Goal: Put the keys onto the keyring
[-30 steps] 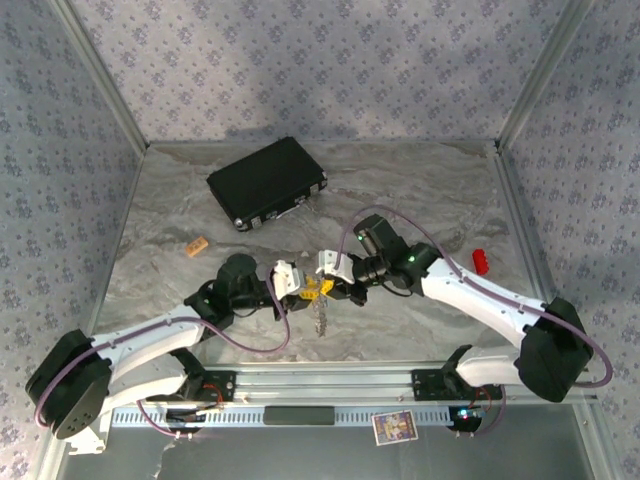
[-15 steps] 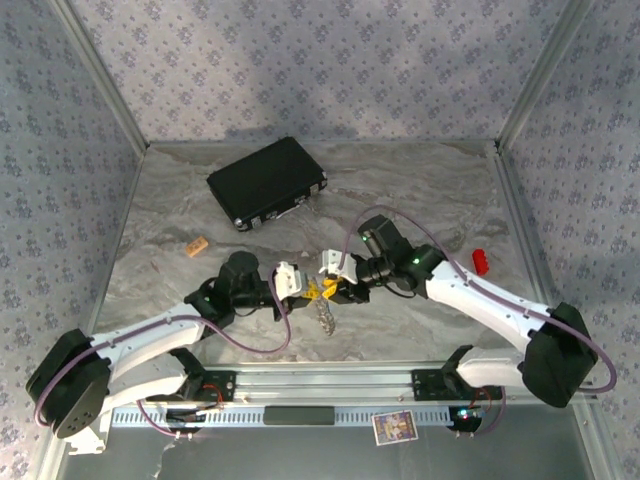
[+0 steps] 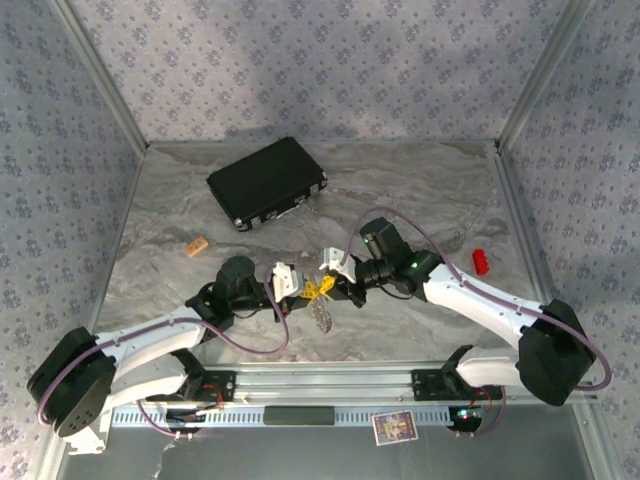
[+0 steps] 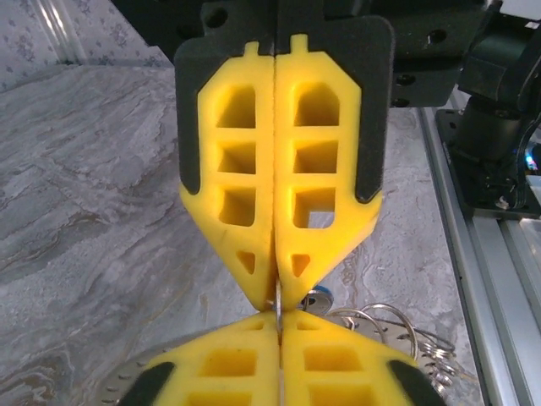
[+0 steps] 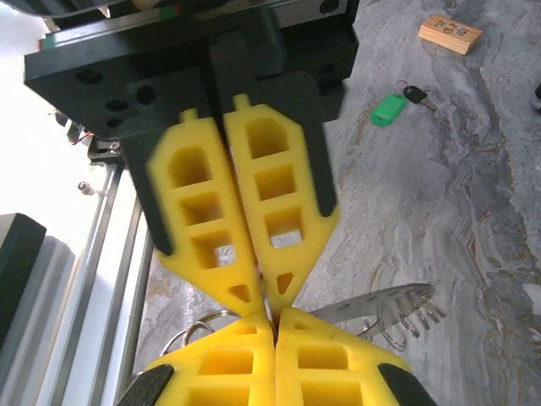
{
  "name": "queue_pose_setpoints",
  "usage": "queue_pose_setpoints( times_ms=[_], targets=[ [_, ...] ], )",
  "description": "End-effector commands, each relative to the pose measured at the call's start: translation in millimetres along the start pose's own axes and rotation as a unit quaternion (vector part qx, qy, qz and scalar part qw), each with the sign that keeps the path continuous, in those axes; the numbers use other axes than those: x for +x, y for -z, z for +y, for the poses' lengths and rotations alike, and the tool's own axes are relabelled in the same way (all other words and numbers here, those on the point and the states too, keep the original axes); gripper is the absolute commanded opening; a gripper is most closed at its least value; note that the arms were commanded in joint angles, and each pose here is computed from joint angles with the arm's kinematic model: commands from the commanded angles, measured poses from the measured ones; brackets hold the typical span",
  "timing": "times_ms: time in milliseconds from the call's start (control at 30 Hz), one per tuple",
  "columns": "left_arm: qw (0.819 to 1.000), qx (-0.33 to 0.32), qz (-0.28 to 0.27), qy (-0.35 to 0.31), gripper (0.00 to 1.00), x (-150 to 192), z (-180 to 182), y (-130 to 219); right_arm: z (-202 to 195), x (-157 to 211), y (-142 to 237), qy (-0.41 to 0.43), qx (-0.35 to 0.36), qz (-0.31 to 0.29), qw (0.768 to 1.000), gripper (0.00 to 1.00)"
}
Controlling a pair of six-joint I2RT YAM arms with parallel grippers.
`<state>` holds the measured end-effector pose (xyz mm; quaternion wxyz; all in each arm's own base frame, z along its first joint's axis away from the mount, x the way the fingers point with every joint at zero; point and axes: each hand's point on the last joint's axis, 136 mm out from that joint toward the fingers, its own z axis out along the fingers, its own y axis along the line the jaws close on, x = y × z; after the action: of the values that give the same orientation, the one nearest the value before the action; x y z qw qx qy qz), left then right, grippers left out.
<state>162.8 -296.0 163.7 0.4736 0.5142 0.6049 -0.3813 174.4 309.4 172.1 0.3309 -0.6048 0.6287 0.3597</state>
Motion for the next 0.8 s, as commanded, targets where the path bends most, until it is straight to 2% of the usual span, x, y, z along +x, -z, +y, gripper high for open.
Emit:
queue_pose_setpoints(
  times_ms=[0, 200, 300, 467, 567, 700, 767],
  targets=[
    [0.999, 0.000, -0.036, -0.021, 0.27, -23, 0, 1, 2, -2, 0, 0.007, -0.007, 0.006, 1.000, 0.00],
    [0.999, 0.003, 0.028, -0.028, 0.28, -10, 1, -1, 5, -3, 6, 0.032, -0.011, 0.063, 0.997, 0.00],
    [0.999, 0.006, 0.031, -0.035, 0.23, -11, 1, -2, 11, -1, 4, 0.041, -0.025, 0.091, 0.995, 0.00],
    [0.998, 0.014, 0.042, -0.040, 0.02, -10, 0, -4, 14, -5, 1, 0.056, -0.033, 0.103, 0.993, 0.00],
    [0.998, 0.015, 0.039, -0.045, 0.00, -11, -1, -3, 16, -9, 3, 0.055, -0.038, 0.090, 0.994, 0.00],
    [0.999, 0.014, 0.012, -0.049, 0.00, -17, -4, 0, 10, -11, 8, 0.032, -0.028, 0.048, 0.998, 0.25],
    [0.999, 0.013, -0.003, -0.050, 0.00, -20, -5, 1, 8, -9, 9, 0.017, -0.022, 0.027, 0.999, 0.29]
  ],
)
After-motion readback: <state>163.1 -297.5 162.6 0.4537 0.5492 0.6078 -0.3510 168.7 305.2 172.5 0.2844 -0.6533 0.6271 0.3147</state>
